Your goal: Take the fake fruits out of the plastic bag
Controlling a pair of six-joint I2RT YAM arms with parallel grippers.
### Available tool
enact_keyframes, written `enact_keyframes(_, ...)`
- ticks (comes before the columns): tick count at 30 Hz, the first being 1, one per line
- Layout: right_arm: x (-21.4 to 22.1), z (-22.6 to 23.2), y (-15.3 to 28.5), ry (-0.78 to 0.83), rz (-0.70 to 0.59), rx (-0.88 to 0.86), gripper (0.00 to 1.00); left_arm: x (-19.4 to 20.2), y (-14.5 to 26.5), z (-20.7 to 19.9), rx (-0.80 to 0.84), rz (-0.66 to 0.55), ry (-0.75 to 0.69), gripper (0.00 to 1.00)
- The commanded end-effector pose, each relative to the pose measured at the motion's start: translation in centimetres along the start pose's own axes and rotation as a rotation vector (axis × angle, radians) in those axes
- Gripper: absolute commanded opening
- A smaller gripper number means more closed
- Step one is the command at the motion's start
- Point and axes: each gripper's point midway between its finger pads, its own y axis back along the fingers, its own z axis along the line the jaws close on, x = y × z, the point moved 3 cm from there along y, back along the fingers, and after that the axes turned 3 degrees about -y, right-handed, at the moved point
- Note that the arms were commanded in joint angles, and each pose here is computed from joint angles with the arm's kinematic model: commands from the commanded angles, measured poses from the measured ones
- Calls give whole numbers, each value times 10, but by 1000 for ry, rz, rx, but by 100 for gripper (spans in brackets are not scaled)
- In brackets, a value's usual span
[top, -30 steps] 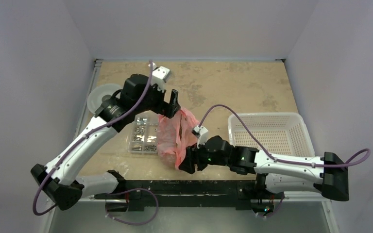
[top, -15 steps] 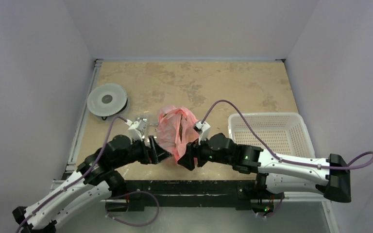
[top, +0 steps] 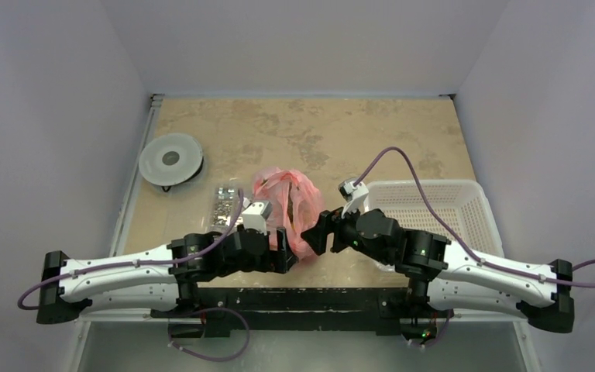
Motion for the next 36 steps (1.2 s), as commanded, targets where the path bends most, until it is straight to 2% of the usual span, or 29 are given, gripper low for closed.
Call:
enact_keyframes(1,-22,-4,11,-22,-84,49,70,-19,10,-14,75,-123,13,90)
enact_keyframes(5,-26,-9,13,-35,-96,97,70,-26,21,-26,163,-146,-11,100)
enact_keyframes(10,-50,-13,17,13,-142,118,74,-31,26,-41,145,-82,-111,100)
enact_keyframes(14,-85,-31,9,51,-131,164,74,-26,11,-38,76,-53,-144,98)
enact_keyframes(16,-91,-43,-2,59,-90,201,74,-24,5,-38,64,-52,-146,94)
enact_keyframes(19,-85,-56,-21,55,-12,224,74,-18,-3,-37,66,-36,-155,90)
enact_keyframes(22,-67,-56,-39,25,55,166,74,-14,-8,-34,46,-24,-168,86)
enact_keyframes(25,-41,-62,-56,-1,127,145,74,-9,-12,-27,15,-10,-176,78)
enact_keyframes(30,-17,-63,-69,-25,208,98,59,-3,-19,-25,19,-5,-171,58)
enact_keyframes(36,-13,-54,-77,-42,239,38,32,7,-21,-16,14,20,-161,24)
